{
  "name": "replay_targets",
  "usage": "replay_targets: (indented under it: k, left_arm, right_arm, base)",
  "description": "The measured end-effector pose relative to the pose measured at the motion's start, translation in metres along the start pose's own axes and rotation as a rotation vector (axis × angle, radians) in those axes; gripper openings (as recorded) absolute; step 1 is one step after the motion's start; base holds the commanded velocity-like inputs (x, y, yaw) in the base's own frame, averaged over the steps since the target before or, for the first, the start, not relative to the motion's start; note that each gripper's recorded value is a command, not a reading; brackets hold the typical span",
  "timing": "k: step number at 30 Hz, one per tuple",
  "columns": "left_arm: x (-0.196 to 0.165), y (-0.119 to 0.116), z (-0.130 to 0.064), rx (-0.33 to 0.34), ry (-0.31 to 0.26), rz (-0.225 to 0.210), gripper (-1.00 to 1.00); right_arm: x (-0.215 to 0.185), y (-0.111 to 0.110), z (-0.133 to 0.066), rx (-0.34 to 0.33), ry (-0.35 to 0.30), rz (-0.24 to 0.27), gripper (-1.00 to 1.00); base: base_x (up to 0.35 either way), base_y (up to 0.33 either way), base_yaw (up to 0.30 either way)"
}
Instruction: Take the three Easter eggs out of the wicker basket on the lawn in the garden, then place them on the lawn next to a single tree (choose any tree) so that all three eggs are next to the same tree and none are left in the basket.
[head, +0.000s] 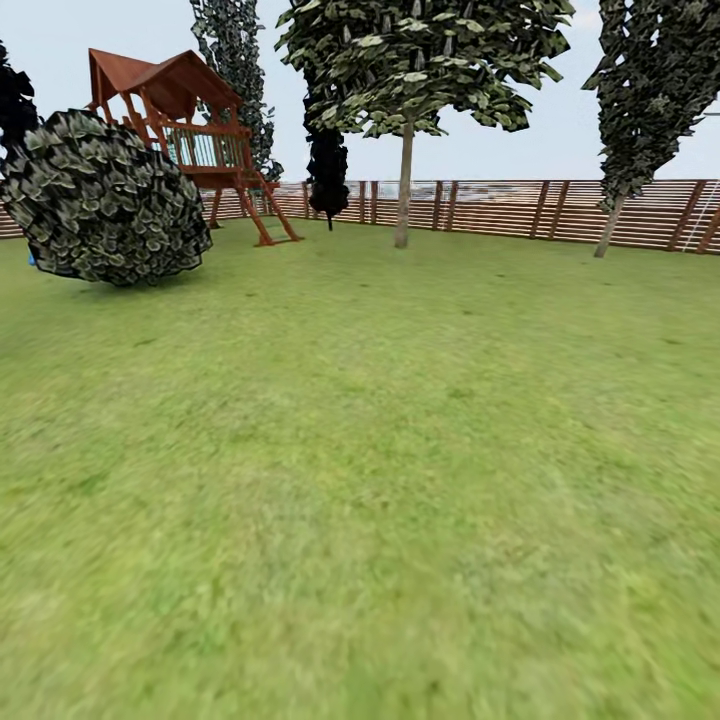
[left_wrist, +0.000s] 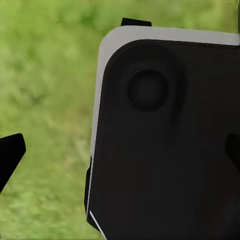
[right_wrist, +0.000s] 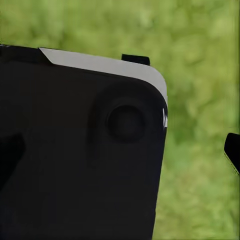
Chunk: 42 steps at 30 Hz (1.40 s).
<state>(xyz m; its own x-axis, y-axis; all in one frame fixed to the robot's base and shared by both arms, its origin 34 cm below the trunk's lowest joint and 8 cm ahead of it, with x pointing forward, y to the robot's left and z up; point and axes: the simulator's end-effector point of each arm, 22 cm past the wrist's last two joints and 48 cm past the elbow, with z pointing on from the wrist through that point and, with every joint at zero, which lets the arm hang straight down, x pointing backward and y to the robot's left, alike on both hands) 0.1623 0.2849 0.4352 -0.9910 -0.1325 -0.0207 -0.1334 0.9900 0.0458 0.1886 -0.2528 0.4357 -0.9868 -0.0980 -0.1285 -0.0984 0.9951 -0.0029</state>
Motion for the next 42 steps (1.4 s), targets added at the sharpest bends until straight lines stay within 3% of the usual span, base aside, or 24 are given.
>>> replay_targets:
  k: [42]
  left_arm:
    - [0.0, 0.0, 0.0, 0.0, 0.0, 0.0, 1.0]
  right_arm:
    - [0.0002, -0.0003, 0.0, 0.001, 0.0, -0.001, 1.0]
  base:
    - [0.324, 0.0, 0.0]
